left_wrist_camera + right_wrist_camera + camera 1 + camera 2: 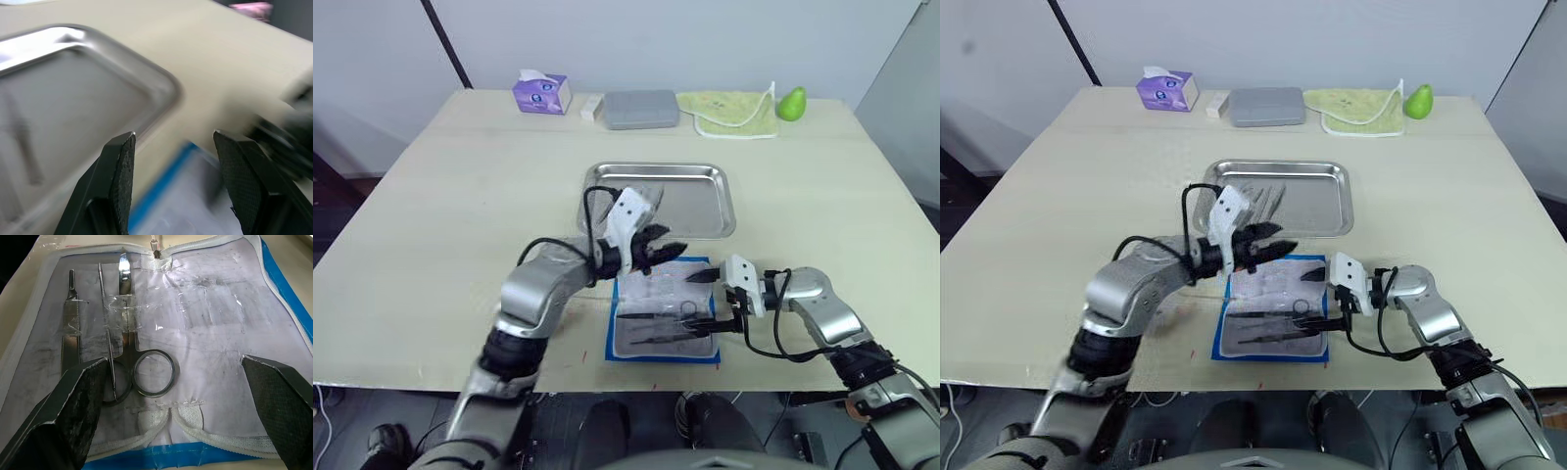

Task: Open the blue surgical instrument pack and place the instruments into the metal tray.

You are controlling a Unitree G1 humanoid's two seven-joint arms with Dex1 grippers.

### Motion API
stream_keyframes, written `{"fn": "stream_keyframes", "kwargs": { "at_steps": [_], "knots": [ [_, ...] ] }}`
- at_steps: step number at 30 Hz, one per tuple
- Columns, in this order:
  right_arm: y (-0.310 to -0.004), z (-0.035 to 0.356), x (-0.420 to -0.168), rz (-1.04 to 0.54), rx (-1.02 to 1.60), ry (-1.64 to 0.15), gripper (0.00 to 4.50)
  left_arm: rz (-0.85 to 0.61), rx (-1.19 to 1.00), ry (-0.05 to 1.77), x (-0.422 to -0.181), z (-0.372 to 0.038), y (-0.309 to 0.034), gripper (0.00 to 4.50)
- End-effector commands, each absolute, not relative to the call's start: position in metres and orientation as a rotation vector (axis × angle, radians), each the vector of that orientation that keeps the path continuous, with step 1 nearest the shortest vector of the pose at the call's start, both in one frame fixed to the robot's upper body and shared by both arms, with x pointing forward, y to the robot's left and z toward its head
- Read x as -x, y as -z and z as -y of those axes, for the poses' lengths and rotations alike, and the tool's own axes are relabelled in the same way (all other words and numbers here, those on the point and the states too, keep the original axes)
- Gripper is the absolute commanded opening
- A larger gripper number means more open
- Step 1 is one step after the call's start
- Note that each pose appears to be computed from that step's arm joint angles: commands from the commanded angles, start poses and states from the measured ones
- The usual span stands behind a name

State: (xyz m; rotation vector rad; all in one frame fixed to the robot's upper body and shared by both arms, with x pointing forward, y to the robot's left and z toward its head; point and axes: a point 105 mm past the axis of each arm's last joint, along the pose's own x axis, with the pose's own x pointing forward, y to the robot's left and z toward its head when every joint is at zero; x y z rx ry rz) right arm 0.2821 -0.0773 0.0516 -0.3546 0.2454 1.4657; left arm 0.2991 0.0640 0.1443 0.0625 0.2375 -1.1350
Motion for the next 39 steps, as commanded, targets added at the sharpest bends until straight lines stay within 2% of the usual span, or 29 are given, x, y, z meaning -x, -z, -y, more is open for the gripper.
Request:
{"fn": "stream_keyframes", "kwargs": {
  "at_steps": [1, 4, 6, 8, 9, 12, 18, 29, 35, 39],
  "knots": [
    [-0.001, 0.088, -0.260, -0.477, 0.306, -1.476, 4.50, -0.063, -0.109, 1.275, -0.284, -0.076, -0.167, 2.67],
    [-0.003, 0.089, -0.260, -0.466, 0.299, -1.470, 4.50, -0.100, -0.105, 1.349, -0.273, -0.105, -0.163, 2.67],
    [-0.004, 0.090, -0.260, -0.458, 0.293, -1.465, 4.50, -0.102, -0.056, 1.397, -0.261, -0.126, -0.166, 3.19],
    [-0.005, 0.091, -0.259, -0.454, 0.290, -1.463, 4.50, -0.096, -0.048, 1.426, -0.252, -0.138, -0.167, 4.25],
    [-0.006, 0.092, -0.258, -0.453, 0.290, -1.464, 4.50, -0.105, -0.054, 1.423, -0.247, -0.148, -0.165, 4.44],
    [-0.008, 0.095, -0.259, -0.448, 0.291, -1.463, 4.50, -0.155, -0.092, 1.410, -0.233, -0.174, -0.156, 4.47],
    [-0.013, 0.102, -0.261, -0.437, 0.283, -1.459, 4.50, -0.213, -0.130, 1.327, -0.224, -0.216, -0.148, 4.47],
    [-0.026, 0.100, -0.263, -0.382, 0.255, -1.471, 4.50, -0.189, -0.167, 1.348, -0.226, -0.212, -0.149, 4.47],
    [-0.074, 0.101, -0.267, -0.211, 0.154, -1.453, 4.50, -0.184, -0.181, 1.394, -0.231, -0.201, -0.146, 4.47],
    [-0.110, 0.110, -0.258, -0.128, 0.120, -1.450, 4.50, -0.185, -0.199, 1.414, -0.236, -0.196, -0.141, 4.47]
  ]
}}
